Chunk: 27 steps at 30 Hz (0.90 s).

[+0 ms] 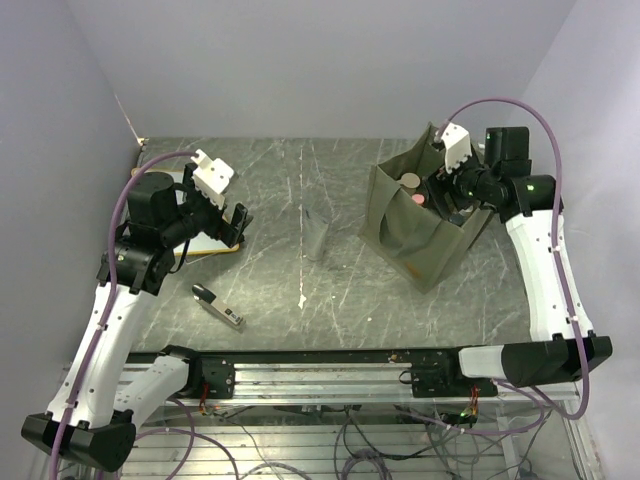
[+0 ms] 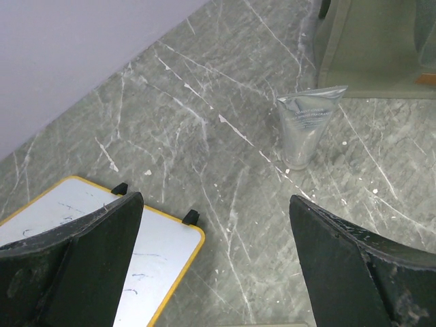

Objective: Place the personal care products into the canvas bag
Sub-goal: Place the care product in the canvas bag.

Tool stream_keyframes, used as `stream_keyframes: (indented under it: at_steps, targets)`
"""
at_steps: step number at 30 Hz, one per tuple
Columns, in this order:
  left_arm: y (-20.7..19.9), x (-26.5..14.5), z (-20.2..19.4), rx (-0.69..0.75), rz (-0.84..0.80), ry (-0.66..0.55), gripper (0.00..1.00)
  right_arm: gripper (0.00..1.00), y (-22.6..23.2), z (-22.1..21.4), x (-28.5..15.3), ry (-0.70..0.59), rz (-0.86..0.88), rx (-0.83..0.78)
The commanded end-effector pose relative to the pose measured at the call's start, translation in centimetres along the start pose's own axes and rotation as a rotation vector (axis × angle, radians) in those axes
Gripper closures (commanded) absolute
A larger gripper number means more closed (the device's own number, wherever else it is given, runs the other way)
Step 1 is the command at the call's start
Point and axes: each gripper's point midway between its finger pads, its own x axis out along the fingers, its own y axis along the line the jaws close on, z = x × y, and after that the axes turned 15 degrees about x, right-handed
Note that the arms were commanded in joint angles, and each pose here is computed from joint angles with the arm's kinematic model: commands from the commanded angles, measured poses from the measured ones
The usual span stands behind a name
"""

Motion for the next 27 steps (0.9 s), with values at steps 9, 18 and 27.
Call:
stream_keyframes:
  at_steps: [9,18,27]
  targets:
    - [1.1,-0.4,-0.1,-0.021,0.064,0.012,0.01,0.27,3.2,6.1,-2.6,-0.235,0.133,-0.029]
    - [1.6,-0.5,-0.4,-0.03,0.094,0.032,0.01,0.27,9.2,8.0,-1.0,-0.252,0.267,-0.144]
    - [2.6,-0.7,-1.0,-0.042,0.161,0.054,0.01,0.27,14.6,9.1,-1.7,-0.298,0.417,-0.296]
